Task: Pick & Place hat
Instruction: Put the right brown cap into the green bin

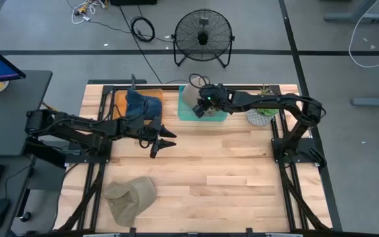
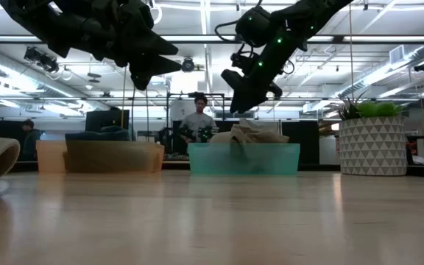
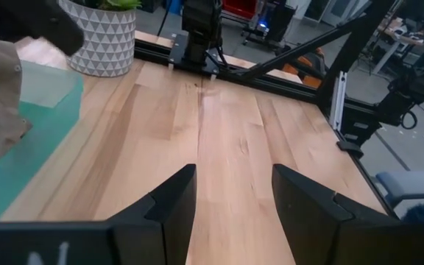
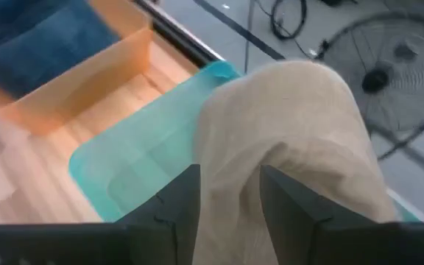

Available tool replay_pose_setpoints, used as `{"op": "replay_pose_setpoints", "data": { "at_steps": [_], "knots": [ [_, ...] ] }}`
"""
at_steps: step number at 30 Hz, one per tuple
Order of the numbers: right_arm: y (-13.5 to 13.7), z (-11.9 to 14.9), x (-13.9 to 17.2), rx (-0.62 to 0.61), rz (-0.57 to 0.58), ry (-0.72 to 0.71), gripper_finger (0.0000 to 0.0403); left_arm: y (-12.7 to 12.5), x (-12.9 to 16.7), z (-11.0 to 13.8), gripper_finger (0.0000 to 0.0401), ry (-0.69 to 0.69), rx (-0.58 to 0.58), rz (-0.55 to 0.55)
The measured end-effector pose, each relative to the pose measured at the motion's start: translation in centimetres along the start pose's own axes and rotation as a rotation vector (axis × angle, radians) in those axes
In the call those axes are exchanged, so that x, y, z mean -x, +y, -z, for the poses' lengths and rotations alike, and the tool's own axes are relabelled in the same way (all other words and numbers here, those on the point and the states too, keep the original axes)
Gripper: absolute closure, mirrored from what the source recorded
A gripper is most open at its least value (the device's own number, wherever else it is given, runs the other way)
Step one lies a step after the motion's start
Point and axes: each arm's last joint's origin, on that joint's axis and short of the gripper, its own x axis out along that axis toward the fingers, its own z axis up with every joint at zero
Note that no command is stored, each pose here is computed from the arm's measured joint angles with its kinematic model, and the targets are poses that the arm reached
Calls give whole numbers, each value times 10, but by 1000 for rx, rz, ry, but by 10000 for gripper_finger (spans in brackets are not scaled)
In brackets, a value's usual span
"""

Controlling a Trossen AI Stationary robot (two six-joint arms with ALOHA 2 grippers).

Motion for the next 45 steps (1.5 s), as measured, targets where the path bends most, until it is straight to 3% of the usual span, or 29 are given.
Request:
{"op": "replay_pose_setpoints", "data": {
  "at_steps": [4, 11, 15, 18, 20, 31, 35, 40, 45],
  "knots": [
    [1, 8, -14, -119, 53, 24, 260, 0, 0, 0, 220, -6, -3, -15],
    [10, 23, -47, -121, 65, 48, 263, 0, 0, -2, 220, -22, -6, -23],
    [10, 27, -52, -87, 70, 62, 304, 0, 0, -2, 220, -22, -6, -23],
    [8, 28, -52, -16, 88, 78, 370, 0, 0, -2, 220, -22, -7, -23],
    [8, 28, -52, 64, 95, 82, 391, 0, 0, -2, 220, -22, -7, -23],
    [8, 8, -13, 326, 60, 15, 399, 0, 0, -2, 220, -23, -6, -24],
    [9, 8, -12, 472, 97, 17, 400, 0, 0, -2, 220, -23, -5, -24],
    [10, 19, -21, 506, 93, 95, 401, 0, 0, -2, 220, -23, -4, -24],
    [13, 33, -27, 508, -21, 147, 401, 0, 0, -2, 220, -23, -4, -24]
  ]
}}
